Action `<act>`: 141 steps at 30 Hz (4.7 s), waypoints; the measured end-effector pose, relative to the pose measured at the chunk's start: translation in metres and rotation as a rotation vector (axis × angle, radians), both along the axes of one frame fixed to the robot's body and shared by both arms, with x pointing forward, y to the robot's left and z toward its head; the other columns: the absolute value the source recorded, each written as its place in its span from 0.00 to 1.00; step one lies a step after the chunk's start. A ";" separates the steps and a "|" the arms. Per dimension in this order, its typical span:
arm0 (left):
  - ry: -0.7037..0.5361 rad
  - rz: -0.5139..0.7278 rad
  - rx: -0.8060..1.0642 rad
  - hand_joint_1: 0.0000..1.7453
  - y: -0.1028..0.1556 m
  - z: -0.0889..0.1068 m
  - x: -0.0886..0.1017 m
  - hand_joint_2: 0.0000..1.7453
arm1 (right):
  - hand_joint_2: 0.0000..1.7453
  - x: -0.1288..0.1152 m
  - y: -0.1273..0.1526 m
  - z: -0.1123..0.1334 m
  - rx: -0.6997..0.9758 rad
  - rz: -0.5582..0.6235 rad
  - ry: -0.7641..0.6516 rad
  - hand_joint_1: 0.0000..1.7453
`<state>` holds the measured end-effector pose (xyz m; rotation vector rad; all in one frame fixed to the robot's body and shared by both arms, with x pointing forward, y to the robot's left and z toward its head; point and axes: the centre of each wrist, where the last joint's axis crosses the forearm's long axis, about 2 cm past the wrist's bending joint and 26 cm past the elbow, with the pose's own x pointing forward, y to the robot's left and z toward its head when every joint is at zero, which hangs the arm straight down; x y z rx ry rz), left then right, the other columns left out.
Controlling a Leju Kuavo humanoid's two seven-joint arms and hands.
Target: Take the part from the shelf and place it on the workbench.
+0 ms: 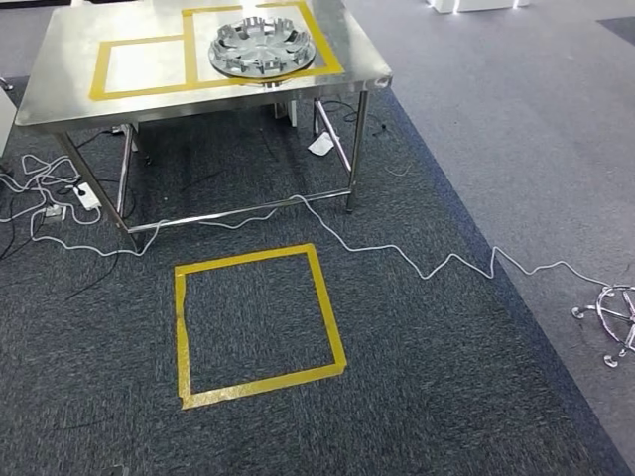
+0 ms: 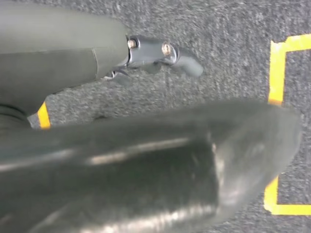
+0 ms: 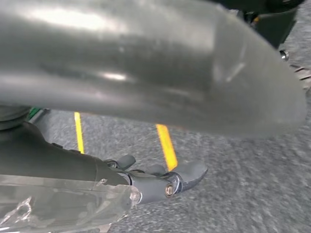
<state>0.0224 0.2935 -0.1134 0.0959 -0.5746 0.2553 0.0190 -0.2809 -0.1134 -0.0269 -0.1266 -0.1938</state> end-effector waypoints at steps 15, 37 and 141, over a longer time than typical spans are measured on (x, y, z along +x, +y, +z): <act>0.004 0.003 0.002 0.00 -0.002 0.000 -0.004 0.00 | 0.00 0.006 -0.001 0.000 -0.005 0.013 -0.046 0.00; 0.032 0.048 0.069 0.00 0.004 0.000 -0.004 0.00 | 0.00 0.008 -0.012 0.000 -0.006 -0.400 -0.130 0.00; -0.402 0.990 0.173 0.00 0.074 0.008 -0.008 0.00 | 0.00 0.009 -0.070 0.004 -0.215 -1.357 -0.460 0.00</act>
